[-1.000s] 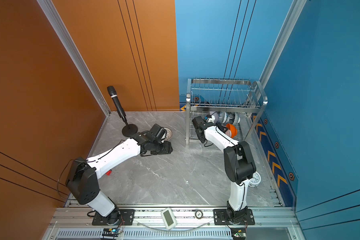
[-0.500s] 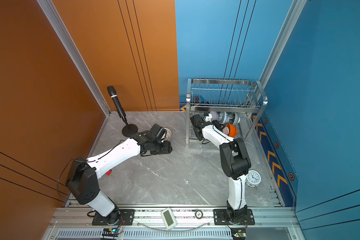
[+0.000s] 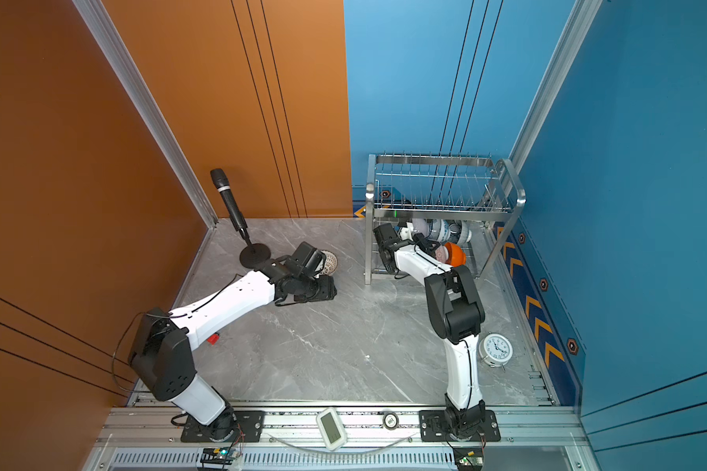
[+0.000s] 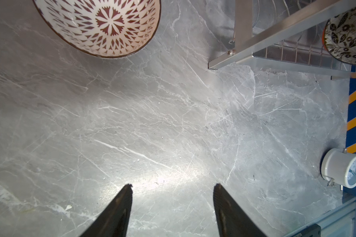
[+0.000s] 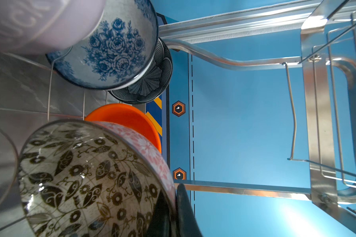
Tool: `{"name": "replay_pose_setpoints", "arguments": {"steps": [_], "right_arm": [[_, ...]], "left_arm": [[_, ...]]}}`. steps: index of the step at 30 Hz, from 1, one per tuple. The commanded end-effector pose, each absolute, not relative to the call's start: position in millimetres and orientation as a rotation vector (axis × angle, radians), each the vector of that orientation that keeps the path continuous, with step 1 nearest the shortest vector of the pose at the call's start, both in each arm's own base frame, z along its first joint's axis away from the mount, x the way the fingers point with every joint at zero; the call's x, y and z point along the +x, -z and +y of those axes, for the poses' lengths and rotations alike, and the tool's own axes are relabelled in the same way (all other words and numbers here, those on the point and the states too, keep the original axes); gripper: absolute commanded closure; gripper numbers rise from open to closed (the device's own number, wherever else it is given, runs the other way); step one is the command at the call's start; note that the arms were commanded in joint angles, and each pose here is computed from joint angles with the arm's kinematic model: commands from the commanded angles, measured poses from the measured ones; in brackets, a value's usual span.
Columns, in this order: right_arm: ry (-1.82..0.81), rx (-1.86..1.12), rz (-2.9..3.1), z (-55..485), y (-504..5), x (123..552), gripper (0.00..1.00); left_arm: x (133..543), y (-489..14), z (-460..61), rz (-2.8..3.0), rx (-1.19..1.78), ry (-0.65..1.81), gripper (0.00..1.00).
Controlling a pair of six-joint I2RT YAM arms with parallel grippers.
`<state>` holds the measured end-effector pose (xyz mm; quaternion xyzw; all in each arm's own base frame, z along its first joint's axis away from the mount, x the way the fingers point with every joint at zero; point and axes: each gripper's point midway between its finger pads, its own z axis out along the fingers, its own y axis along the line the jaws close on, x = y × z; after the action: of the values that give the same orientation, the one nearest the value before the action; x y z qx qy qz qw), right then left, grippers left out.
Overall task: Load bowls into a dish rack
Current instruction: Place the bowl in the dish rack.
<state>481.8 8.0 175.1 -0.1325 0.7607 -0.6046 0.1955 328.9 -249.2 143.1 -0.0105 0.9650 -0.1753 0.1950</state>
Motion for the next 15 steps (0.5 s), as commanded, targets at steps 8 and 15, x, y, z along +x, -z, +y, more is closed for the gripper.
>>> {"name": "replay_pose_setpoints", "arguments": {"steps": [8,15], "right_arm": [[1.782,-0.340,2.071,5,-187,502,1.00],[1.814,-0.377,2.058,7,-183,507,1.00]], "left_arm": [[342,-138,-242,2.702,-0.066,0.442,0.36],[346,-139,-240,2.702,-0.071,0.448,0.36]]}}
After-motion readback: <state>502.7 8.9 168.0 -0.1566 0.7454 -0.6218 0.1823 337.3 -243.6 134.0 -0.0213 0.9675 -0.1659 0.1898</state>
